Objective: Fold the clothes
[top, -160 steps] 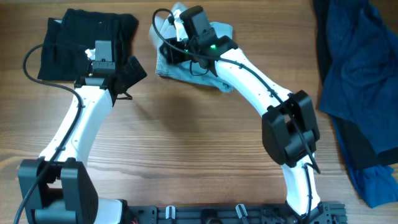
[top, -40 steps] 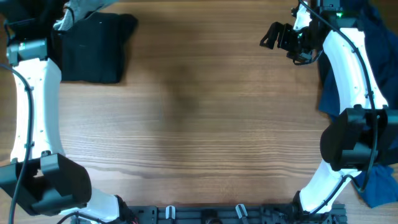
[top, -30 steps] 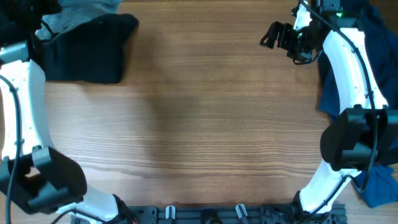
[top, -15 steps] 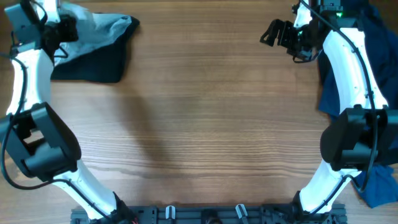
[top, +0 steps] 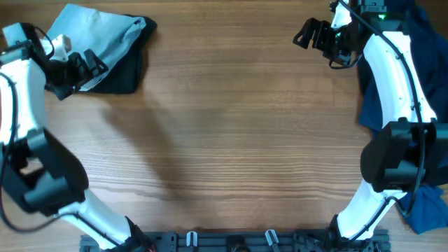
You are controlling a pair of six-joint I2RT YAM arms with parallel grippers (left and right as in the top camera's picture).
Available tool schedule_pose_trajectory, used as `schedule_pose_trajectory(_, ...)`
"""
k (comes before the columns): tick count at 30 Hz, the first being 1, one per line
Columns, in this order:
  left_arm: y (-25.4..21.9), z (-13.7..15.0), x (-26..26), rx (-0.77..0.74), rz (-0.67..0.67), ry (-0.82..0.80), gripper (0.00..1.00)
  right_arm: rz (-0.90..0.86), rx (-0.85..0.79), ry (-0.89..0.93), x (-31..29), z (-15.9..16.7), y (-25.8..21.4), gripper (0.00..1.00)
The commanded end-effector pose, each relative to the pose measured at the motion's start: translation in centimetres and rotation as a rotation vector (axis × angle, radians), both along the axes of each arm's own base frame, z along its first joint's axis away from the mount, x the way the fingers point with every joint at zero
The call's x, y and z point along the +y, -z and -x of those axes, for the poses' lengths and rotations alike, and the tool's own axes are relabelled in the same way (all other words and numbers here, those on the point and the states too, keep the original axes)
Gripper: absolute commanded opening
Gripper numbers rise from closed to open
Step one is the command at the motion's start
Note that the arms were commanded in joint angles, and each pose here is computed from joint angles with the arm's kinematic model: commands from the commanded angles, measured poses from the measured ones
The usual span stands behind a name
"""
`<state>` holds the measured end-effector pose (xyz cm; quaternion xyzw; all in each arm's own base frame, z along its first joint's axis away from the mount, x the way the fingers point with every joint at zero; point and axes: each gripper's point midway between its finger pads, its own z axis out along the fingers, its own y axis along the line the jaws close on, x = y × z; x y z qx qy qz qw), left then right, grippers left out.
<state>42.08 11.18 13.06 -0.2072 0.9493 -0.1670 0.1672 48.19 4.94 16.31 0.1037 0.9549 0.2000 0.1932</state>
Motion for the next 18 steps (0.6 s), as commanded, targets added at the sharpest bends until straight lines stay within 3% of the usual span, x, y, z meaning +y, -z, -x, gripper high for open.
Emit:
schedule_pose_trajectory(1, -7.4, 2.6, -1.4, -0.105, -0.021, -0.007, 1.0, -0.006, 0.011, 0.006, 0.2, -0.2, 0.8, 1.0)
schedule_pose_trajectory(4, -11.1, 3.5, -2.7, -0.193, -0.086, 0.029, 1.0, -0.005, -0.002, 0.006, 0.2, -0.5, 0.7, 1.0)
schedule_pose_trajectory(6, -11.2, 1.5, -1.0, -0.244, -0.201, 0.006, 0.99, -0.005, -0.003, 0.005, 0.2, -0.5, 0.8, 1.0)
schedule_pose_trajectory(9, -9.6, -3.5, 1.9, -0.339, -0.31, -0.031, 0.87, 0.009, 0.001, -0.015, 0.1, -0.3, 0.9, 1.0)
schedule_pose_trajectory(10, -8.7, -5.3, 2.7, -0.366, -0.325, -0.036, 0.84, 0.01, 0.006, -0.016, 0.1, -0.2, 1.0, 1.0)
schedule_pose_trajectory(11, -7.7, -6.7, 3.6, -0.382, -0.356, -0.041, 0.7, 0.01, 0.007, -0.018, 0.1, -0.1, 1.0, 0.99)
schedule_pose_trajectory(14, -2.1, -10.4, 5.1, -0.396, -0.46, 0.108, 0.55, 0.013, 0.007, -0.023, 0.1, -0.1, 1.0, 0.99)
schedule_pose_trajectory(16, 2.9, -10.9, 5.2, -0.322, -0.43, 0.129, 0.47, 0.02, 0.005, -0.029, 0.0, -0.1, 1.1, 1.0)
schedule_pose_trajectory(18, 8.0, -10.1, 4.7, -0.211, -0.35, 0.097, 0.45, 0.033, 0.003, -0.022, -0.2, -0.2, 1.1, 1.0)
